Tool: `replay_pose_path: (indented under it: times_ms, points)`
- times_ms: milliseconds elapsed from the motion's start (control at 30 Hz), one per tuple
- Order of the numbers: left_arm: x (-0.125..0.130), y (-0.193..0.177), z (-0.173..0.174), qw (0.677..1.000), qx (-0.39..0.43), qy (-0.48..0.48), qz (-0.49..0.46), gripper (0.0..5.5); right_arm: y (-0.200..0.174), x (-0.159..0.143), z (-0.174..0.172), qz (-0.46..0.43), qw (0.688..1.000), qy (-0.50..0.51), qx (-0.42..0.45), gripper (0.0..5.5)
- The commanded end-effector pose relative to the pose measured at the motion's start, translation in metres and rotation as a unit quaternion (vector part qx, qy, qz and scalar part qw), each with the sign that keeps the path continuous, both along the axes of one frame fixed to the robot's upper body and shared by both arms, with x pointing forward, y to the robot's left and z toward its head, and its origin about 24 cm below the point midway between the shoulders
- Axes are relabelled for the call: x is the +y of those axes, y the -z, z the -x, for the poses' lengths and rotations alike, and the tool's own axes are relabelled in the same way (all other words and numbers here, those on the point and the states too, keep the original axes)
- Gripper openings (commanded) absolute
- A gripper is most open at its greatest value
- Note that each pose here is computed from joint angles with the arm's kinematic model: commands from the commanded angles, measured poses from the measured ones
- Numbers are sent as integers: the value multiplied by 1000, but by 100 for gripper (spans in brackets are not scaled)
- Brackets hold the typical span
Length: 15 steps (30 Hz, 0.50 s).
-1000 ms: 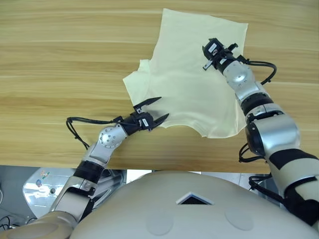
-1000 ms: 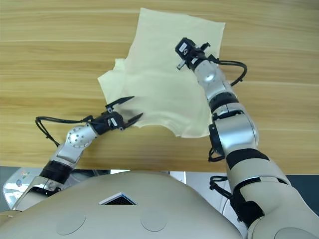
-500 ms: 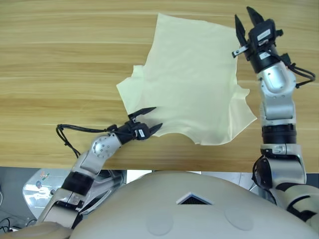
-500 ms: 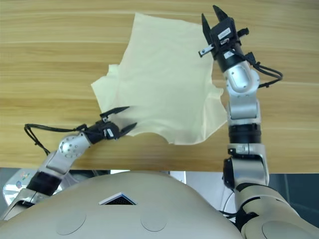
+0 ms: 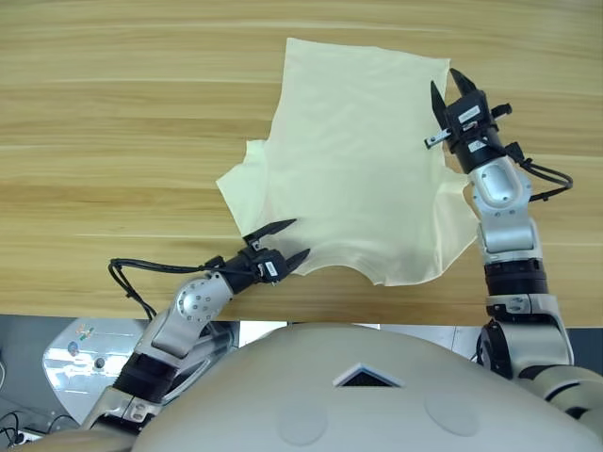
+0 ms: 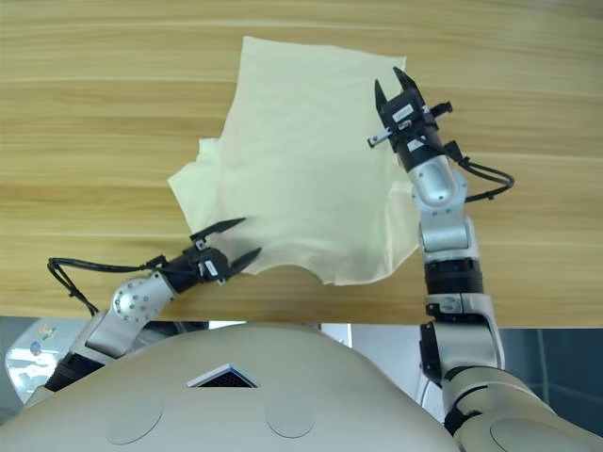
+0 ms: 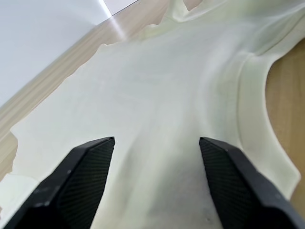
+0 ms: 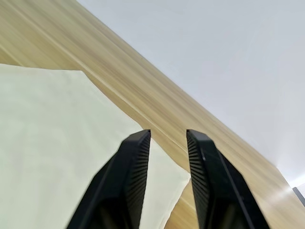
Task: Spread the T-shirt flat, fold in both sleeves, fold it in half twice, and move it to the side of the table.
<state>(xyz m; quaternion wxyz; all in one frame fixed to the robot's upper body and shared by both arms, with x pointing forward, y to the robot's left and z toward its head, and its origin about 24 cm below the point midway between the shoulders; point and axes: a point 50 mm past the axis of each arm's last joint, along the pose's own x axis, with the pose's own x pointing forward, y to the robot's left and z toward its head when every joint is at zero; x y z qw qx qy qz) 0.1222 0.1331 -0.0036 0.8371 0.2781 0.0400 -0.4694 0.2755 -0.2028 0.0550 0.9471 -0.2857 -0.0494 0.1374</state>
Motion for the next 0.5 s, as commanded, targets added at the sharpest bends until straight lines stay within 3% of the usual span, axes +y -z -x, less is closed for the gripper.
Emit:
replay_pose_path:
  times_ms: [33, 333, 500]
  points:
    - [-1, -5, 1, 1000, 1, -15, 4, 332, -3, -3, -6, -13, 999, 23, -24, 138]
    - [-16, -12, 0, 999, -5, -12, 42, 332, -5, 11, -15, -29, 999, 7, -41, 138]
    - [-7, -48, -18, 989, -90, -43, 113, 332, 0, 17, -14, -34, 999, -17, -37, 138]
